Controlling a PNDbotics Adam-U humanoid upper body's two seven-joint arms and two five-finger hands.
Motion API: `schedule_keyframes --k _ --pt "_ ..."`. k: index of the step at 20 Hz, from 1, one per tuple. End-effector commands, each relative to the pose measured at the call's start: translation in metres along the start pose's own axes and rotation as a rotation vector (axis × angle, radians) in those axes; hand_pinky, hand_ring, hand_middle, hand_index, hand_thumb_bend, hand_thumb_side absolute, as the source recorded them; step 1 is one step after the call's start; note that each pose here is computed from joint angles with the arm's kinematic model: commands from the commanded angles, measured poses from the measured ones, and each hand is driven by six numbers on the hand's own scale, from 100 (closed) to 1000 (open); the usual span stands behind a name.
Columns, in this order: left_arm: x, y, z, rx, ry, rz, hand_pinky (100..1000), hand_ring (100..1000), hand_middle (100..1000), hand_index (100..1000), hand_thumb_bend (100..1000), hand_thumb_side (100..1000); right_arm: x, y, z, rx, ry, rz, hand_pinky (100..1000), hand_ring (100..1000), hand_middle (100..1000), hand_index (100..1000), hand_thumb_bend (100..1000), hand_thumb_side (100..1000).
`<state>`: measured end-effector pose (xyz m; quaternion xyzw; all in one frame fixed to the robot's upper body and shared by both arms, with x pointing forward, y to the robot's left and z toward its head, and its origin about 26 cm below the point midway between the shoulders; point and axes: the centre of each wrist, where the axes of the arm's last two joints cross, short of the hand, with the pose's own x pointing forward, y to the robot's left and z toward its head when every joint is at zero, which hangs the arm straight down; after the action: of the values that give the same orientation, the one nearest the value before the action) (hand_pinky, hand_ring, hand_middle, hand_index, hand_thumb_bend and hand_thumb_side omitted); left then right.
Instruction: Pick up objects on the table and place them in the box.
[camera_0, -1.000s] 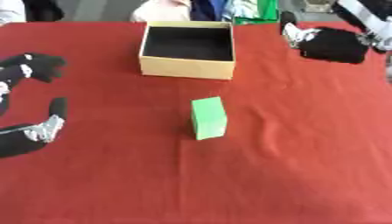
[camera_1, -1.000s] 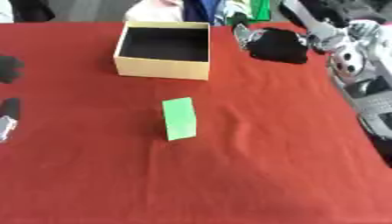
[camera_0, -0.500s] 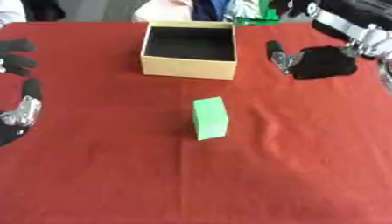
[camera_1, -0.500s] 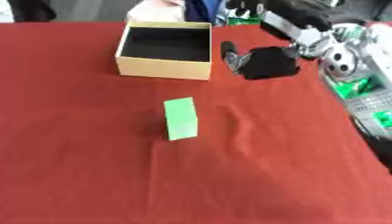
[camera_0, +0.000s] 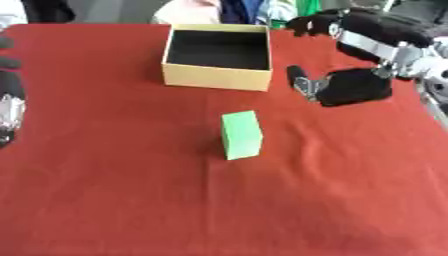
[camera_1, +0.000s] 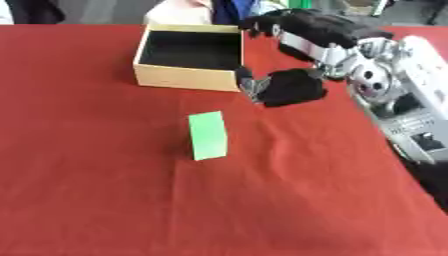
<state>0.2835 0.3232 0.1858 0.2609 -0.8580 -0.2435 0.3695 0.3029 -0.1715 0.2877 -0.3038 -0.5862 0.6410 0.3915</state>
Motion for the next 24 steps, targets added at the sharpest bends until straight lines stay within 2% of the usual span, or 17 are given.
schedule_keyframes --k 1,7,20,24 --pt "0.004 0.009 -0.005 0.045 -0.008 -0.001 667 714 786 913 100 543 0.009 -0.005 0.001 0.034 -0.010 0.014 948 953 909 1000 100 557" --pt "0.003 0.012 -0.004 0.101 0.009 0.021 666 712 787 913 100 549 0.022 0.001 -0.004 0.095 -0.030 0.020 953 962 913 1000 100 572" --pt "0.002 0.011 -0.002 0.105 0.030 0.025 663 709 786 913 100 557 0.041 0.021 -0.012 0.167 -0.065 0.008 956 969 916 1000 100 618" --pt "0.002 0.010 -0.002 0.097 0.033 0.025 663 709 786 913 100 557 0.046 0.027 -0.014 0.188 -0.071 -0.004 955 970 922 1000 100 594"
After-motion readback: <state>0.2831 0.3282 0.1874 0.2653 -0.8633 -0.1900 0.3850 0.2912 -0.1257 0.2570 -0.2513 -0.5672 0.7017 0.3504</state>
